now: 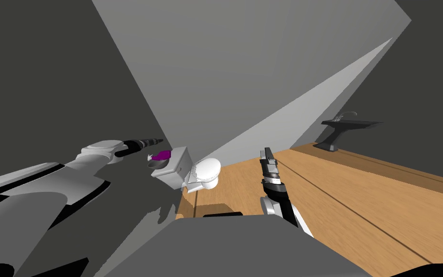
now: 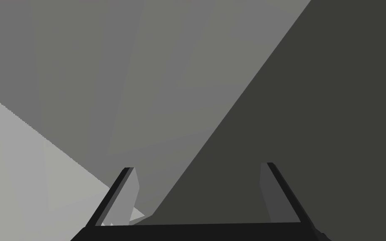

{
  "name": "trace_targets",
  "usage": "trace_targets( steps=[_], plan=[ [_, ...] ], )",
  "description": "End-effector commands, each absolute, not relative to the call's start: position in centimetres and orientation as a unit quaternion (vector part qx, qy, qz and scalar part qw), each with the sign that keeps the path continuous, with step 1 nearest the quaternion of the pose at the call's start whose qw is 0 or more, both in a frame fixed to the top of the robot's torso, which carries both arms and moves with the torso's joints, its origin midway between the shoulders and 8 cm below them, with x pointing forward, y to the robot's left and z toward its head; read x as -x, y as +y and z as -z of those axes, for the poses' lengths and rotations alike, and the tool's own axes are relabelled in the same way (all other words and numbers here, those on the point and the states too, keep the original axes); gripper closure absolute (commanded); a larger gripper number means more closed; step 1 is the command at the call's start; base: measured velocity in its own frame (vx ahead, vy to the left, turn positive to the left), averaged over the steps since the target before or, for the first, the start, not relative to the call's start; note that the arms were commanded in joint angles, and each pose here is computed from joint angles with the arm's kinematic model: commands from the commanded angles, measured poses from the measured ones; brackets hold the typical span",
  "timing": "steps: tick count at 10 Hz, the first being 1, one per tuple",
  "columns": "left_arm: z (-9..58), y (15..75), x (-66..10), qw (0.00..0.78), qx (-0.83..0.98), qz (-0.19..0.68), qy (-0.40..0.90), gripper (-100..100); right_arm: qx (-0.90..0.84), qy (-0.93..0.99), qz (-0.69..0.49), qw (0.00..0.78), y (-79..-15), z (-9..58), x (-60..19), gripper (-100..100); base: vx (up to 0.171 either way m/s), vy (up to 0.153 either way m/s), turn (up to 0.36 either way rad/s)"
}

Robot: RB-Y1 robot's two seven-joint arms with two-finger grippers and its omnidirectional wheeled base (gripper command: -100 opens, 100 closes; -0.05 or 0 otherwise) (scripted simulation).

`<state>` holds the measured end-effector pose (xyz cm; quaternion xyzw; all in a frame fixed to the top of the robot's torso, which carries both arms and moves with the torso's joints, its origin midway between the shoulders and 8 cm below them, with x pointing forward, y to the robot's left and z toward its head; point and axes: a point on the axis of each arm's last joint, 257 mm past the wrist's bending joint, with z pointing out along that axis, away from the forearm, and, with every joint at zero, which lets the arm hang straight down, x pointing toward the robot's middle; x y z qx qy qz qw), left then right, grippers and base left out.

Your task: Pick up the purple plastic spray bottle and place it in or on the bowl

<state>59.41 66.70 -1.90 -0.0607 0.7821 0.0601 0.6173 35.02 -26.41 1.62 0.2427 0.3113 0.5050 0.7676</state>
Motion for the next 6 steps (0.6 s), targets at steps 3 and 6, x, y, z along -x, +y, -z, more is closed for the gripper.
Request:
trace_targets(
  steps=[3, 6],
  plan=[
    [1.90, 66.70, -59.41, 0.617, 0.061, -0.060, 0.782, 0, -0.243, 0.311, -0.505, 0.768, -26.41, -1.62, -35.02, 0, 0.000, 0.000, 0.000],
    [1.90, 66.70, -59.41, 0.617, 0.061, -0.060, 0.782, 0, -0.243, 0.311, -0.505, 0.768, -26.41, -1.62, -35.02, 0, 0.000, 0.000, 0.000]
  ],
)
